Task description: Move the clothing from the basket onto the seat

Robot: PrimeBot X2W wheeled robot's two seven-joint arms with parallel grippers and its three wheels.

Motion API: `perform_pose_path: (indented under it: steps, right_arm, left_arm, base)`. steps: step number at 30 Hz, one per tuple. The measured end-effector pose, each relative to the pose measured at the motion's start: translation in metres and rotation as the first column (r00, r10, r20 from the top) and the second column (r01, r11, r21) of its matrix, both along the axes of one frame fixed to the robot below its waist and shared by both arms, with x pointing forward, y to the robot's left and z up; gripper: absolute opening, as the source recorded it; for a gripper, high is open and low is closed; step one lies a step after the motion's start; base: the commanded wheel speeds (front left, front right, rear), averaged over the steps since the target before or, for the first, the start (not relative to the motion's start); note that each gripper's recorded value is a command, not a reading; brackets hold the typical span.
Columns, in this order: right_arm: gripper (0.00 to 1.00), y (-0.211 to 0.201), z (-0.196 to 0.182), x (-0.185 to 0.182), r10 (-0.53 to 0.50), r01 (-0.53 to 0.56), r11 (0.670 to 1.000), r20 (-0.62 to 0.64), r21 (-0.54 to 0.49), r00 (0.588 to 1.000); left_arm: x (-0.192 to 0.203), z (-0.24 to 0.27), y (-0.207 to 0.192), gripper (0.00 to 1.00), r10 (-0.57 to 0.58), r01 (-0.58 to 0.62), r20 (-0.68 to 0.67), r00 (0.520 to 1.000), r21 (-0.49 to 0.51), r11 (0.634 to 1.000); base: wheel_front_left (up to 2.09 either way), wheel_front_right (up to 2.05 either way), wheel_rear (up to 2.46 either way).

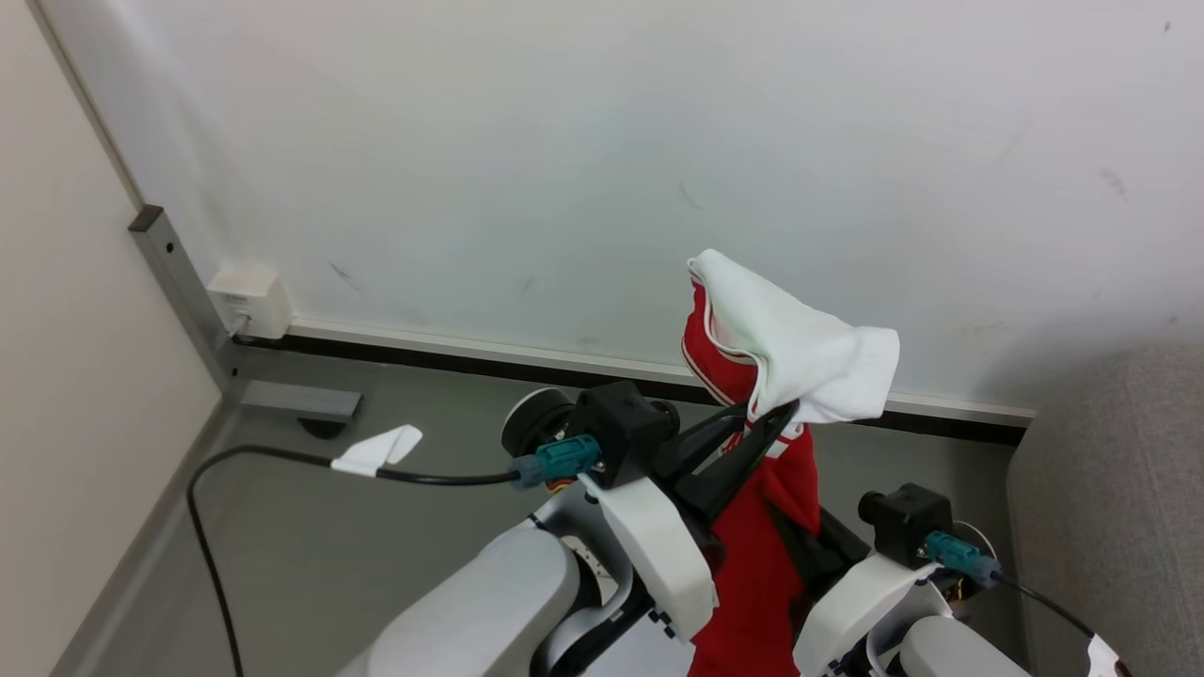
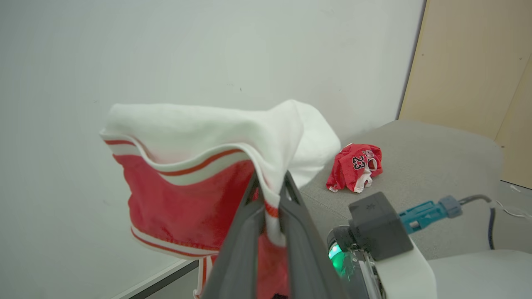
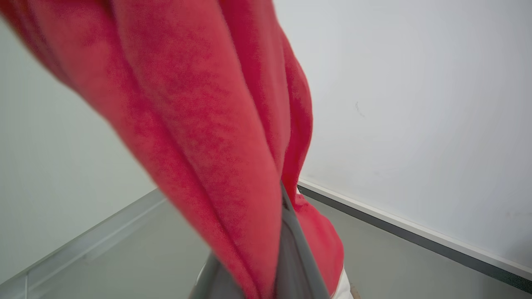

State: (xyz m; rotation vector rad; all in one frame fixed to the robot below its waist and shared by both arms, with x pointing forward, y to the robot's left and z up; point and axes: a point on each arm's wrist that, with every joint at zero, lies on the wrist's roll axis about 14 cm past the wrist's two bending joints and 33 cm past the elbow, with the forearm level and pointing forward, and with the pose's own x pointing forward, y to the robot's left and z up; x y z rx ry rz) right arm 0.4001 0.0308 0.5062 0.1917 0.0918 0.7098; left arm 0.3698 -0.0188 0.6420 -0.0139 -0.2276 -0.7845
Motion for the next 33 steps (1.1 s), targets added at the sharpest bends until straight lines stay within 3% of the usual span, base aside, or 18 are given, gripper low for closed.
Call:
perform_pose_path:
  steps: [11, 13, 14, 24, 33]
  right_arm:
    - [0.0, -0.058, 0.026, 0.02, -0.169, 0.164, 0.984, 0.06, 0.072, 0.984]
    - [0.0, -0.074, 0.031, 0.023, -0.208, 0.202, 0.976, 0.079, 0.08, 0.975]
    - [0.0, -0.082, 0.033, 0.024, -0.228, 0.221, 0.972, 0.087, 0.079, 0.97]
    - [0.0, -0.17, 0.06, 0.024, -0.433, 0.419, 0.901, 0.176, 0.111, 0.884]
    - [0.0, -0.257, 0.081, 0.0, -0.607, 0.595, 0.793, 0.245, 0.128, 0.756]
  left_arm:
    - [0.006, -0.022, 0.0, 0.0, 0.014, -0.015, -0.064, 0.998, -0.01, 1.0]
    - [0.004, -0.026, -0.006, 0.5, -0.006, 0.005, -0.076, 0.997, -0.011, 1.0]
    - [0.002, -0.028, -0.01, 1.0, -0.019, 0.019, -0.081, 0.997, -0.01, 1.0]
    - [-0.007, -0.048, -0.046, 1.0, -0.134, 0.135, -0.126, 0.983, -0.003, 0.991]
    - [-0.016, -0.058, -0.09, 1.0, -0.262, 0.264, -0.137, 0.955, -0.007, 0.965]
  base:
    - [0.0, 0.0, 0.0]
    - [0.0, 0.0, 0.0]
    - [0.0, 0.0, 0.0]
    - [0.0, 0.0, 0.0]
    - [0.0, 0.0, 0.0]
